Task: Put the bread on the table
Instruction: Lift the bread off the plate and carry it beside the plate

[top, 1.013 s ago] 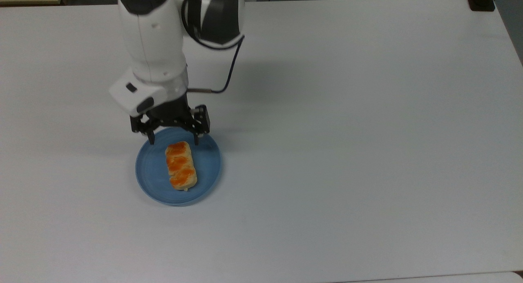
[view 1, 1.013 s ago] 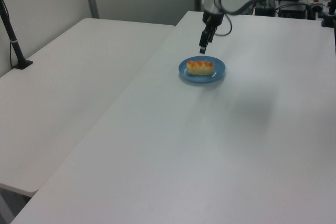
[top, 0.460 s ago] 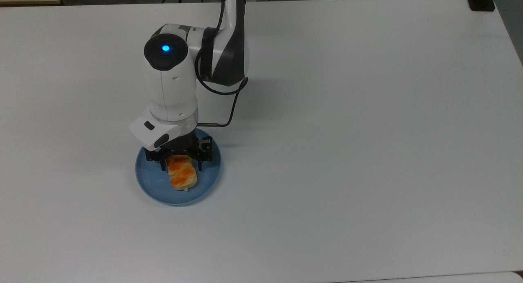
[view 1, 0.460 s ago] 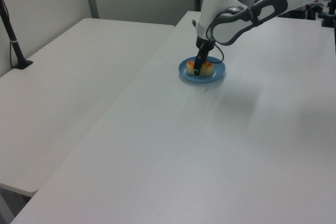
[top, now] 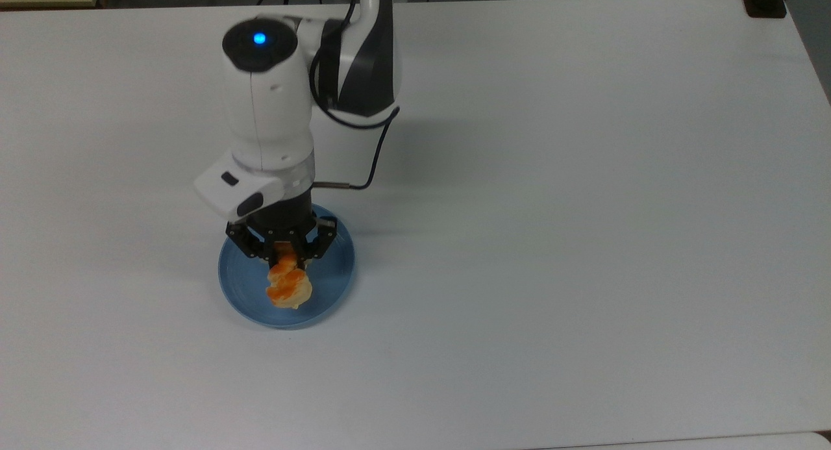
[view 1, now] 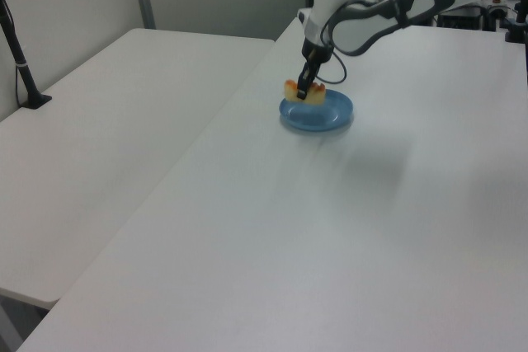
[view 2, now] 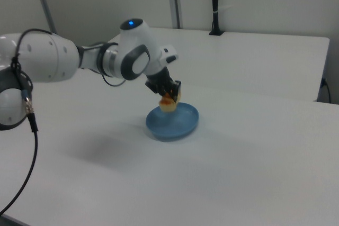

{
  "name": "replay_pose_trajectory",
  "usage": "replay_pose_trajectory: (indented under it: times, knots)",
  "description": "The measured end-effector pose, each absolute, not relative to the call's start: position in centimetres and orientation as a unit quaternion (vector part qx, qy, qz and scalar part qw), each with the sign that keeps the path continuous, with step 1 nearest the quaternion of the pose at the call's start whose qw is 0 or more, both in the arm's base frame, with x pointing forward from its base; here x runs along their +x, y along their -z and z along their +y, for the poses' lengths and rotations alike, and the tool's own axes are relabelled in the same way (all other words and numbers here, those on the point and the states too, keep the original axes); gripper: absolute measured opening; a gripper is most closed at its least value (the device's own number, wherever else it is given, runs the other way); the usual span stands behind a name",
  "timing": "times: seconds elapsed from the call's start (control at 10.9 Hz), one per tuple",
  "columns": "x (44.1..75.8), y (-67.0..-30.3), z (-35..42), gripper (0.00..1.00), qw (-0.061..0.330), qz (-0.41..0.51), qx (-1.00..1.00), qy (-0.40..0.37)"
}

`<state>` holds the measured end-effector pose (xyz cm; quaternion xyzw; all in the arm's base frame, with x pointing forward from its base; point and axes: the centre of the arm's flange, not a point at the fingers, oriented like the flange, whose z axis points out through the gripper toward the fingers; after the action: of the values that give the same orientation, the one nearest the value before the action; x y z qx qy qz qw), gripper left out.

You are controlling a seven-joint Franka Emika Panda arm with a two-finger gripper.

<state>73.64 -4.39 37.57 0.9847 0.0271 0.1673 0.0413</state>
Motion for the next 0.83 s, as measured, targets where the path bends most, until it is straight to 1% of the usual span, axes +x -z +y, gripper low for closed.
replay_pose_trajectory:
  times: [0.09,0.18,0.28,0.37,0.46,0.55,0.74,0.83]
  knots:
    - [73.1,-40.0,-2.9,0.36,0.035,0.031,0.984,-0.173]
    - [72.3,-41.7,-0.7,0.38,0.027,0.039,0.985,-0.168]
    - [71.2,-42.3,2.3,0.39,0.017,0.046,0.987,-0.154]
    - [70.0,-41.9,5.9,0.44,0.009,0.057,0.990,-0.129]
    - [68.9,-40.9,9.3,0.44,0.004,0.066,0.992,-0.103]
    - [67.8,-39.6,12.4,0.48,0.002,0.072,0.994,-0.083]
    - [65.9,-36.9,16.6,0.56,0.002,0.074,0.996,-0.057]
    - [65.5,-35.9,17.5,0.62,0.003,0.071,0.996,-0.048]
